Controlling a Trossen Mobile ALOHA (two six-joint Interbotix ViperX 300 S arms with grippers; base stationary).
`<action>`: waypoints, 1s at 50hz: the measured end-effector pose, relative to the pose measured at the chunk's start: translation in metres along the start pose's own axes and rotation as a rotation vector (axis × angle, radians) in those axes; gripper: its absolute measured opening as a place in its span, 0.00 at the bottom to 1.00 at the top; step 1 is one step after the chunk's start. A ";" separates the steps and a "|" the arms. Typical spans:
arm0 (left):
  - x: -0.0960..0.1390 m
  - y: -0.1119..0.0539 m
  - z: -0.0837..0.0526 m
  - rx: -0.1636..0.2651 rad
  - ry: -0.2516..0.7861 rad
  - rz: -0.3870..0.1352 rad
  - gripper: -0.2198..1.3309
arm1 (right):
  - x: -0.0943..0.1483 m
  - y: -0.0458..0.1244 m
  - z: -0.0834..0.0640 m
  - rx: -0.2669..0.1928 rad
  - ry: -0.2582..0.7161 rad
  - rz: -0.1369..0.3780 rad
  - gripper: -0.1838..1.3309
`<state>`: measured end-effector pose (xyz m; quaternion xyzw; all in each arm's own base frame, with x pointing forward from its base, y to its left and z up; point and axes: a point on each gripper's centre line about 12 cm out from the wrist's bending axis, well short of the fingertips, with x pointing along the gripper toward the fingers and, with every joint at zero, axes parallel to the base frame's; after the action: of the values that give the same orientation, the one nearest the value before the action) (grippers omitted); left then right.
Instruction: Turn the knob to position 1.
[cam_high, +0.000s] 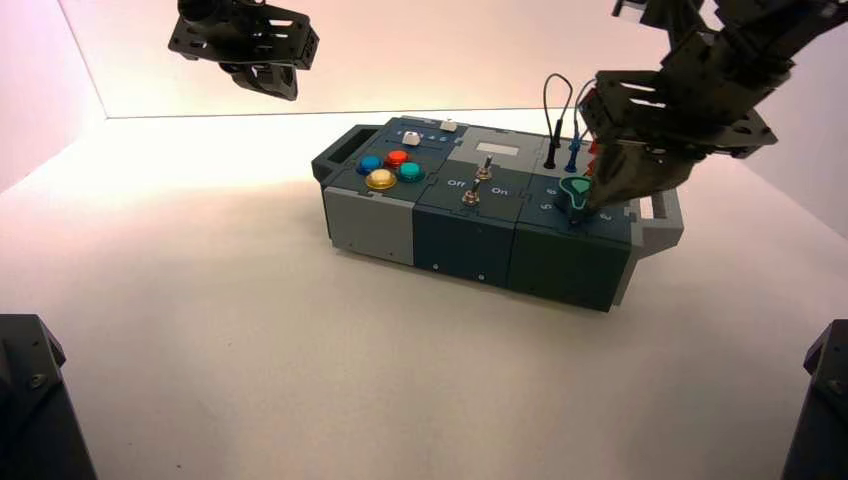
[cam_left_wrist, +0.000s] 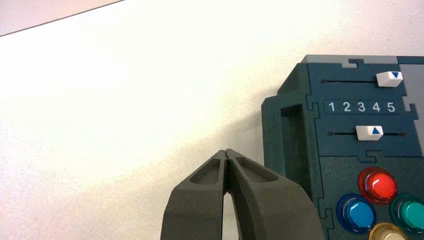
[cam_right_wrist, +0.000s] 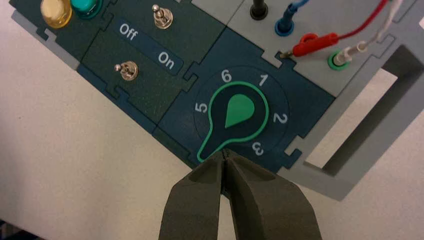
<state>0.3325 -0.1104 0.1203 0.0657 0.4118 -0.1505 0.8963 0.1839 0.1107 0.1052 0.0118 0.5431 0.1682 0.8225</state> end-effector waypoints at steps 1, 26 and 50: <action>0.000 0.000 0.000 0.000 0.000 0.000 0.04 | 0.000 0.000 0.001 -0.002 0.002 0.000 0.03; 0.000 0.000 -0.001 0.000 0.003 0.000 0.04 | 0.010 0.010 0.019 -0.014 0.007 0.008 0.02; 0.000 0.000 -0.001 -0.002 0.003 0.000 0.04 | 0.031 0.019 0.026 -0.044 0.043 0.003 0.02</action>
<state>0.3323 -0.1104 0.1196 0.0652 0.4133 -0.1503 0.8957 0.2132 0.1414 0.0925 -0.0091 0.5569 0.1817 0.8104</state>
